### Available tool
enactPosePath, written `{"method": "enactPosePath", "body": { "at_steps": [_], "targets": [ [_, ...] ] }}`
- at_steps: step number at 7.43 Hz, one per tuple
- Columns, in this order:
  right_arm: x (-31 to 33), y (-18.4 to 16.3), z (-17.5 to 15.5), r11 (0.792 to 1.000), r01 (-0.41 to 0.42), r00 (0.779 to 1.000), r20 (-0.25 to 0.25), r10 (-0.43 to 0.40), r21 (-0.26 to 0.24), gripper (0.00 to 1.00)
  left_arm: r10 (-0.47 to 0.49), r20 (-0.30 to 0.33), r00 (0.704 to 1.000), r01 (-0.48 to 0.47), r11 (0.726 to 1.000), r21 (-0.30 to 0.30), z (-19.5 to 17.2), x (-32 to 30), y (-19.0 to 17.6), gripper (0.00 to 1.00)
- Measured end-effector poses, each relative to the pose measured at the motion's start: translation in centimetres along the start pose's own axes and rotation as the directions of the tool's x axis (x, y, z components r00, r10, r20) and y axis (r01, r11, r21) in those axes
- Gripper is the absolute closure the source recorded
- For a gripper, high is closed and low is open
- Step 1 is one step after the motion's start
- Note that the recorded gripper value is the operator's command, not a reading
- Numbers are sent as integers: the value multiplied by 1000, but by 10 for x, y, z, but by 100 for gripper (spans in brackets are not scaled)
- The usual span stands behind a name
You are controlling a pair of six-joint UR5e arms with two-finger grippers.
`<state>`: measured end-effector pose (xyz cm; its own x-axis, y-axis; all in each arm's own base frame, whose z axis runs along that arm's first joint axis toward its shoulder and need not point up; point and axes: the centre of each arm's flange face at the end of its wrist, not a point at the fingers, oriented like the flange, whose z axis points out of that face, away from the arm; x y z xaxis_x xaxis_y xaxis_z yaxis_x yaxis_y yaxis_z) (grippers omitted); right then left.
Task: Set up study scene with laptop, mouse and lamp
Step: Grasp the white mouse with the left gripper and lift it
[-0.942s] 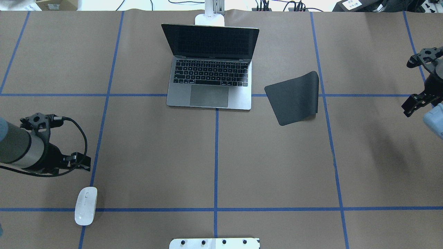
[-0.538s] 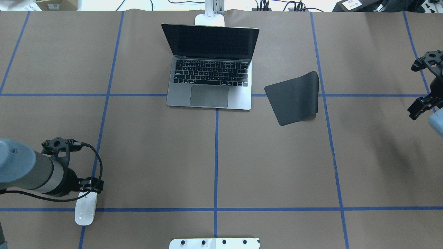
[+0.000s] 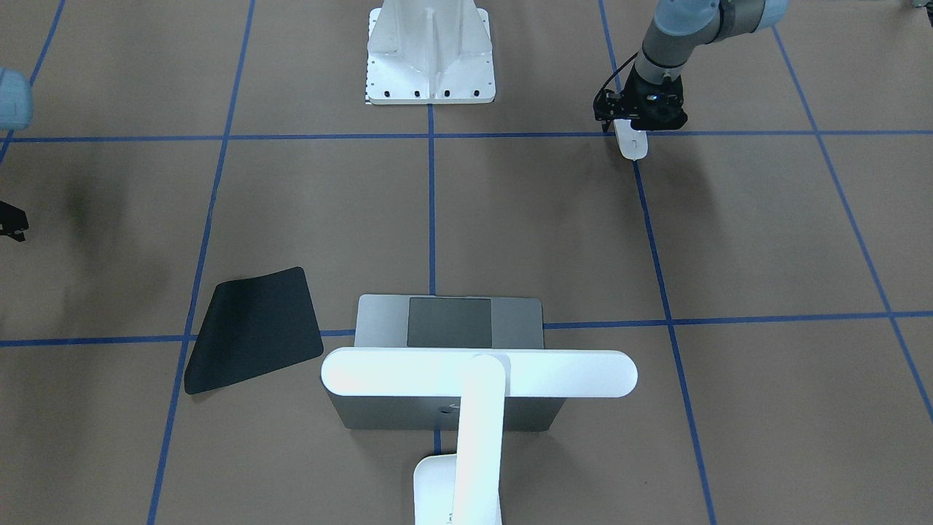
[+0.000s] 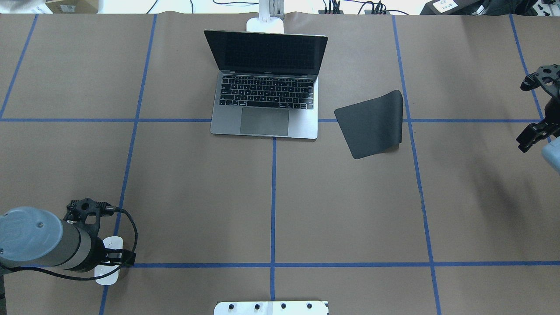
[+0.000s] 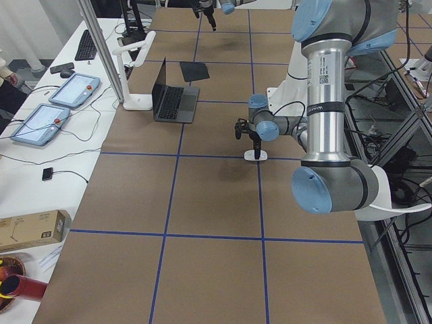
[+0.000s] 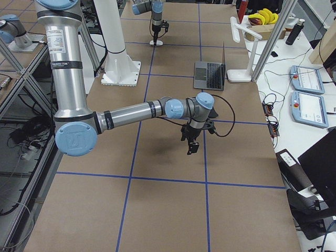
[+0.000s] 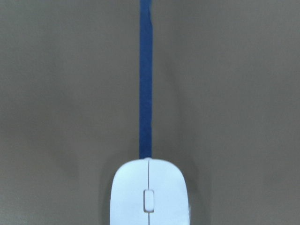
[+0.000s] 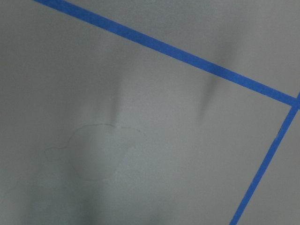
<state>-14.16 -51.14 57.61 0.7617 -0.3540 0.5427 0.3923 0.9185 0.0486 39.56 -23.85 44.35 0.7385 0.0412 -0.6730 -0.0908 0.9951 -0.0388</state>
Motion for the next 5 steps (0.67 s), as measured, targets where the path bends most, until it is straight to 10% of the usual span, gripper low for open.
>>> {"method": "enactPosePath", "body": {
  "at_steps": [5],
  "targets": [
    [0,0,0,1000,-1,1000,0,1,1,0,14,40,999,-14,1000,5,15,-11,2,13]
  ]
}}
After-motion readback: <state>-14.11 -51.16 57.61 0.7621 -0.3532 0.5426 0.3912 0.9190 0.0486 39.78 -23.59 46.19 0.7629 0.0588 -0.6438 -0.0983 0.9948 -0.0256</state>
